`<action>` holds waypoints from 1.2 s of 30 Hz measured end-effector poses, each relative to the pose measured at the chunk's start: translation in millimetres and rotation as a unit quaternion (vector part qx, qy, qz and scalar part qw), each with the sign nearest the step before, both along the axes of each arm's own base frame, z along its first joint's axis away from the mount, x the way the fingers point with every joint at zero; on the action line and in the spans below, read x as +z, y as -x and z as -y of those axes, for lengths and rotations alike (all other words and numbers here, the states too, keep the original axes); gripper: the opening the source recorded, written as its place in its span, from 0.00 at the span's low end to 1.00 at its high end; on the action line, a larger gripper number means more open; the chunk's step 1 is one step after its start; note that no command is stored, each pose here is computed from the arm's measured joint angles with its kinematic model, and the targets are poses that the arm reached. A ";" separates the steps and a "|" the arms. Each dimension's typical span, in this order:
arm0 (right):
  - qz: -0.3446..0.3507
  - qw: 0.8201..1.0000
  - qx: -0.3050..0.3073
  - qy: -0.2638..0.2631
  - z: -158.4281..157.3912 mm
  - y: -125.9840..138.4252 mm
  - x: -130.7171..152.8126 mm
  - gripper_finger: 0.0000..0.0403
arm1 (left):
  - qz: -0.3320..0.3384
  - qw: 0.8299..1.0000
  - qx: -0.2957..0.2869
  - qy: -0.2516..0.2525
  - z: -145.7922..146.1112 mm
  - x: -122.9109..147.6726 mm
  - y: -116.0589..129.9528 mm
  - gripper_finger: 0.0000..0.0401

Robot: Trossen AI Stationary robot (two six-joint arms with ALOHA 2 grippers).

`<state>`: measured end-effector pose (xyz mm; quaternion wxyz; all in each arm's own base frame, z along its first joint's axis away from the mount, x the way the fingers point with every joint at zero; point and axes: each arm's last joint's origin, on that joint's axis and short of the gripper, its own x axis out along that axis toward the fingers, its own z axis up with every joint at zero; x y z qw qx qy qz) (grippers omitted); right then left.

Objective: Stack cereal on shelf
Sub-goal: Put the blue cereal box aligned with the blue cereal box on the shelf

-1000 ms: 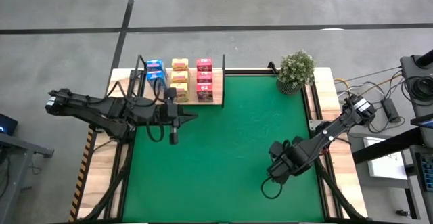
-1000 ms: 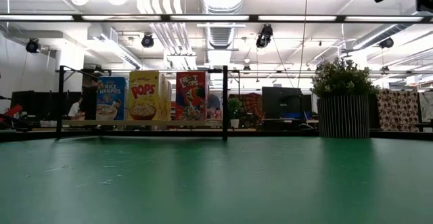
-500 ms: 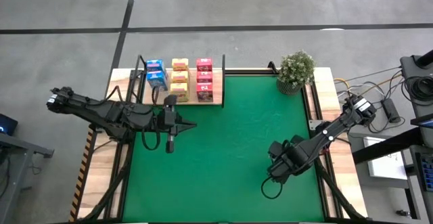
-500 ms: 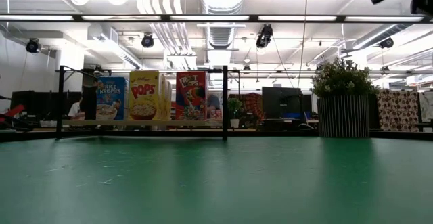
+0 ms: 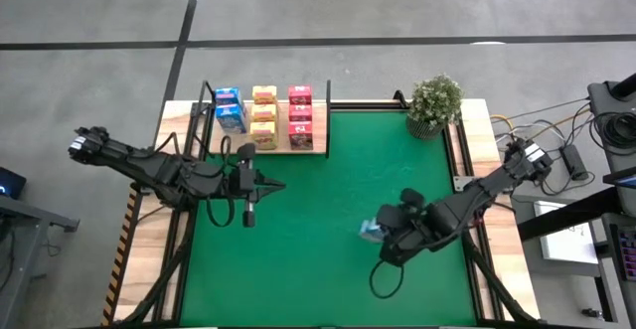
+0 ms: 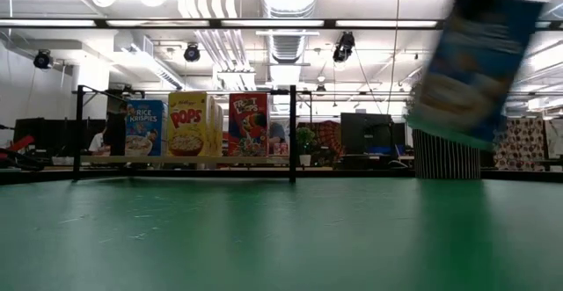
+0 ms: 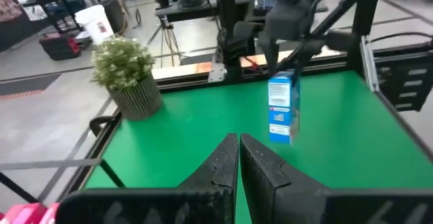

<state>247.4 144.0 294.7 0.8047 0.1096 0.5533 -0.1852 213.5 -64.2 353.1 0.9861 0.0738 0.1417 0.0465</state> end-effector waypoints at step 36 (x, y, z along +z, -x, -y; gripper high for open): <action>0.197 0.900 0.290 0.258 93.5 -124.0 -1.9 0.38 | -0.003 0.993 0.113 0.021 2.9 -105.6 -32.4 0.68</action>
